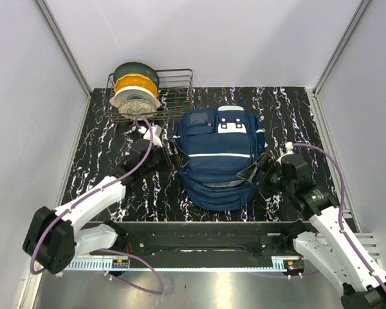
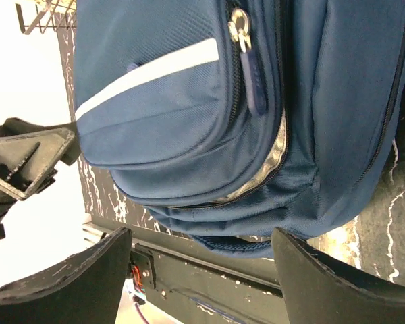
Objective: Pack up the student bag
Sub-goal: Adjust the student bag at the center of the board.
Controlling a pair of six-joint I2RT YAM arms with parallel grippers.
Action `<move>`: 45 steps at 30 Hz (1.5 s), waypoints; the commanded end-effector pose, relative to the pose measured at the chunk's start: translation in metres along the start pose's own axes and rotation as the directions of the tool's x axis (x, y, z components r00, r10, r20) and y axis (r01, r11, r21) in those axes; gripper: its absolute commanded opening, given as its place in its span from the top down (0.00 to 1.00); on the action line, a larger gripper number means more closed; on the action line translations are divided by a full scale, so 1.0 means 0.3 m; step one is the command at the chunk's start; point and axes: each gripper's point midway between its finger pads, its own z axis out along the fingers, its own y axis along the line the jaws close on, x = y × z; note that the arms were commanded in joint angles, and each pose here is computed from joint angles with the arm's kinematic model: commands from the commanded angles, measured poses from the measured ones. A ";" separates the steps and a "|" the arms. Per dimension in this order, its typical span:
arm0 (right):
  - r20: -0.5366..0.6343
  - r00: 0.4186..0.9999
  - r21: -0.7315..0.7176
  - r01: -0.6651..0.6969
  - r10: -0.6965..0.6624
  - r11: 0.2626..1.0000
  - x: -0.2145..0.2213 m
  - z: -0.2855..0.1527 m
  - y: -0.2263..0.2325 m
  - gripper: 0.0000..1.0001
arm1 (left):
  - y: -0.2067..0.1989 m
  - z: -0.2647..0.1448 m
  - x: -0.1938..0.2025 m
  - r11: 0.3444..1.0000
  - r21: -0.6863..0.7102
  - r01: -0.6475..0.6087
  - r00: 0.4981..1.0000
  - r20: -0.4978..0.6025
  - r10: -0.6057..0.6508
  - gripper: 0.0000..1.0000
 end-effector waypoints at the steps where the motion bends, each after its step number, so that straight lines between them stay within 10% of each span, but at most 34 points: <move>1: -0.057 0.990 -0.062 -0.136 0.133 0.989 0.064 0.053 0.004 0.11 | -0.220 0.017 -0.112 0.957 0.290 -0.032 0.998 0.058 0.016 0.01; 13: 0.006 0.979 -0.015 -0.204 0.204 0.979 0.058 0.167 -0.084 0.08 | -0.199 0.144 -0.029 0.946 0.324 0.030 0.999 -0.049 -0.014 0.06; 21: 0.151 0.982 0.002 -0.112 0.111 0.994 -0.085 0.175 -0.035 0.71 | -0.208 0.145 0.033 0.931 0.360 0.066 0.994 -0.105 -0.030 0.27; 28: 0.295 0.955 0.177 -0.010 -0.043 0.984 -0.228 0.072 -0.098 0.86 | -0.313 0.090 0.071 0.906 0.420 0.052 0.993 -0.116 -0.003 0.26; 31: 0.304 0.948 0.268 0.010 -0.095 0.963 -0.266 0.054 -0.146 0.81 | -0.367 0.055 0.079 0.896 0.443 0.041 0.994 -0.111 0.009 0.23; 38: 0.246 0.962 0.333 0.027 -0.114 0.943 -0.277 0.043 -0.168 0.35 | -0.414 -0.029 0.062 0.896 0.444 0.019 0.997 -0.076 0.017 0.18; 45: 0.221 0.975 0.175 -0.071 0.031 0.982 -0.173 -0.061 -0.086 0.29 | -0.223 -0.032 0.000 0.983 0.146 -0.113 0.993 0.039 0.108 0.06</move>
